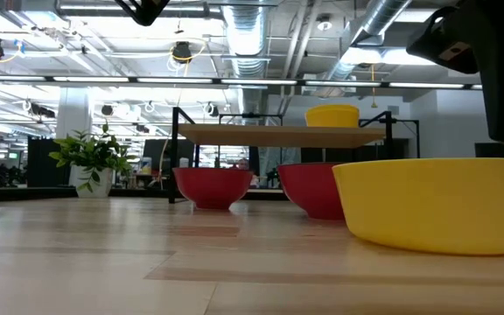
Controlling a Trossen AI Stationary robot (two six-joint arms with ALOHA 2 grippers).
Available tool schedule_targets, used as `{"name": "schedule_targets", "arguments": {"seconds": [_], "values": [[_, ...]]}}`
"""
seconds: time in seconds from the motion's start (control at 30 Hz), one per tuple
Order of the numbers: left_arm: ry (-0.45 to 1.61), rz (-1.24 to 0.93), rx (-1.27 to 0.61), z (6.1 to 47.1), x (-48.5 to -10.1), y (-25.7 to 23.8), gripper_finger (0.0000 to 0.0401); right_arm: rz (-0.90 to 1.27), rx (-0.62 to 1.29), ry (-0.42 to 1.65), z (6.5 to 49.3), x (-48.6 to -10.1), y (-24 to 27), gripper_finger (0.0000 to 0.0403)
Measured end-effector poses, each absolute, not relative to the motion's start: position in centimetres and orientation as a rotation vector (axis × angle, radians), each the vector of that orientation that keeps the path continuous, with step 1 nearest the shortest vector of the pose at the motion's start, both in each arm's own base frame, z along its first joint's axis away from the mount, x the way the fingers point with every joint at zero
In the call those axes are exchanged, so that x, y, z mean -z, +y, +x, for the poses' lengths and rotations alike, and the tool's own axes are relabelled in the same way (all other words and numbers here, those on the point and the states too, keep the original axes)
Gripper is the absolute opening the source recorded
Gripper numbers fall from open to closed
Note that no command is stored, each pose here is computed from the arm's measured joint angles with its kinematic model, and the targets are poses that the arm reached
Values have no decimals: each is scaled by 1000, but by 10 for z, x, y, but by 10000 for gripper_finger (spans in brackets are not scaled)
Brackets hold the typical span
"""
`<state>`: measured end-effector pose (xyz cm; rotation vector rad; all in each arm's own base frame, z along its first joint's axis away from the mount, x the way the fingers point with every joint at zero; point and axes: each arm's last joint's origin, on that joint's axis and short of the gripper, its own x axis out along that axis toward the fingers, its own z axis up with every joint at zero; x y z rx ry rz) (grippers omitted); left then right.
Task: Pick & Place Mini bowls
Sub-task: Stack the yellow bowl on top of the yellow bowl on the shelf
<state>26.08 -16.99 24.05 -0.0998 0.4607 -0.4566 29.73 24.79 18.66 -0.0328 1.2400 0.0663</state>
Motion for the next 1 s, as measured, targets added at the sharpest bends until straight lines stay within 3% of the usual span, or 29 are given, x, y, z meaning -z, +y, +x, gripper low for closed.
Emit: {"name": "schedule_targets", "arguments": {"seconds": [1.0], "values": [[461, -100, 456, 261, -241, -170, 150, -57, -91, 1265, 302, -186, 241, 66]]}}
